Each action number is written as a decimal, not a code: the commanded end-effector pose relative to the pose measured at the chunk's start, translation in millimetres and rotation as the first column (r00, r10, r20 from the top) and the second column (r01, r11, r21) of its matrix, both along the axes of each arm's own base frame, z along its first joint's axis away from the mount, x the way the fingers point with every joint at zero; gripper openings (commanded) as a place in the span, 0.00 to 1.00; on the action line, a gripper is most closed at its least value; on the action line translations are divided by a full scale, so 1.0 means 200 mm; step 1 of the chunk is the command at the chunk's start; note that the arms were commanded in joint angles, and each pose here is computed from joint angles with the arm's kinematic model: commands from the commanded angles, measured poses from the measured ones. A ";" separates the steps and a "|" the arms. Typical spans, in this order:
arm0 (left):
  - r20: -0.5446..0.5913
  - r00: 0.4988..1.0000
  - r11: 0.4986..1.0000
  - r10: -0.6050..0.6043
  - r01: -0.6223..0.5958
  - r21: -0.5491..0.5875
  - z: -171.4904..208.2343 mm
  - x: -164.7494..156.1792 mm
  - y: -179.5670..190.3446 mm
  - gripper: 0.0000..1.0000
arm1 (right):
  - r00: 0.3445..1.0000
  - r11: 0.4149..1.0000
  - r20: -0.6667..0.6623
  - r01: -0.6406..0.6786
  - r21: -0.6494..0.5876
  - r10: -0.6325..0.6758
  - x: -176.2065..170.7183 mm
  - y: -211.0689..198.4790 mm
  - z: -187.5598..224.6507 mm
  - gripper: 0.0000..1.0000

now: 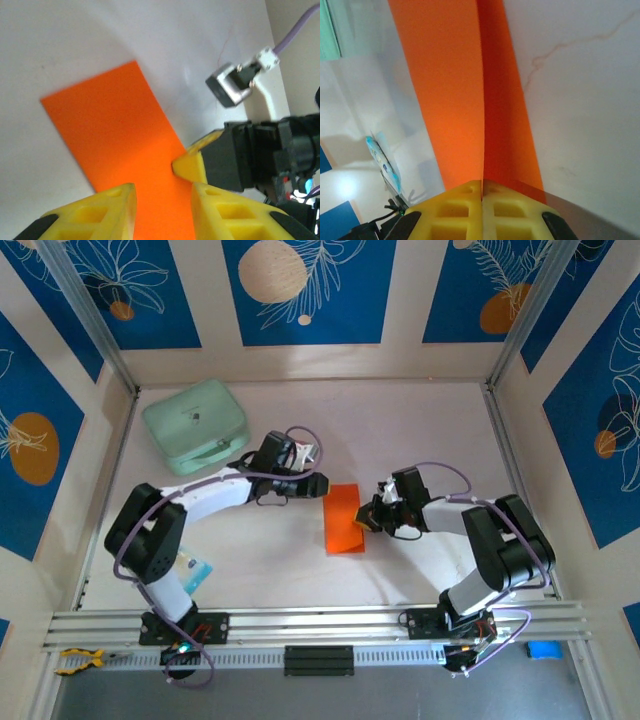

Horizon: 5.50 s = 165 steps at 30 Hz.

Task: Fold a paper plane with a square sheet of paper (pick it up from the middle)
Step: Fold the triangle a second time at the center of the table.

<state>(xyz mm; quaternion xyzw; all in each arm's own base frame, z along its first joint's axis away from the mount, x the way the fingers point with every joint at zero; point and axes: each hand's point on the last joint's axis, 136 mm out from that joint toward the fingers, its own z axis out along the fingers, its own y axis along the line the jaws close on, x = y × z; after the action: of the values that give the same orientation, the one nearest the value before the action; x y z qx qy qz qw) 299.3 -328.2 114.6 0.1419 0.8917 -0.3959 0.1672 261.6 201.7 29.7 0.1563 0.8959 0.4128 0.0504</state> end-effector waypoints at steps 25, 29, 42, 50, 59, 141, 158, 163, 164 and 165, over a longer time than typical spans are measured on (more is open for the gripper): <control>0.488 0.687 0.788 -0.539 0.205 0.581 -0.13 -0.54 -0.34 0.83 | 0.998 0.993 -0.007 -0.056 0.106 0.057 0.01 0.04 0.09 0.13; 0.490 0.679 0.770 -0.546 0.177 0.613 -0.17 -0.51 -0.35 0.84 | 0.998 0.993 -0.006 -0.055 0.108 0.056 0.01 0.04 0.09 0.13; 0.473 0.692 0.747 -0.545 0.145 0.649 -0.23 -0.47 -0.37 0.56 | 0.999 0.994 -0.016 -0.050 0.101 0.052 0.00 0.03 0.08 0.13; 0.477 0.705 0.760 -0.525 0.136 0.635 -0.22 -0.47 -0.36 0.21 | 0.999 0.995 -0.021 -0.042 0.089 0.044 0.00 0.02 0.08 0.14; 0.418 0.809 0.849 -0.414 0.178 0.497 -0.17 -0.46 -0.33 0.00 | 0.999 0.999 -0.006 0.046 -0.009 -0.046 -0.02 -0.12 0.10 0.22; 0.092 0.952 0.947 -0.293 0.276 0.163 -0.19 -0.39 -0.29 0.11 | 0.999 1.000 -0.035 0.009 -0.023 -0.009 -0.28 0.02 0.07 0.07; 0.107 0.951 0.946 -0.290 0.268 0.183 -0.19 -0.38 -0.27 0.05 | 0.997 0.998 -0.069 0.013 -0.057 -0.017 -0.31 0.02 0.01 0.06; 0.104 0.952 0.946 -0.287 0.265 0.186 -0.20 -0.37 -0.27 0.05 | 0.997 0.996 -0.074 0.015 -0.087 -0.022 -0.33 0.03 -0.02 0.04; 0.104 0.952 0.946 -0.287 0.264 0.187 -0.20 -0.37 -0.27 0.05 | 0.997 0.995 -0.077 0.012 -0.094 -0.019 -0.34 0.04 -0.03 0.04; 0.105 0.952 0.946 -0.287 0.265 0.187 -0.20 -0.37 -0.27 0.06 | 0.997 0.995 -0.081 0.007 -0.104 -0.016 -0.34 0.04 -0.04 0.04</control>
<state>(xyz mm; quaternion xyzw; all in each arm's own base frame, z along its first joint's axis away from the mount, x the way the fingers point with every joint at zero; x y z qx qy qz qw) 218.5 -384.3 67.5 0.2994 0.8825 -0.3327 0.1446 200.8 213.3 33.2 0.1636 0.9089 0.3817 0.0370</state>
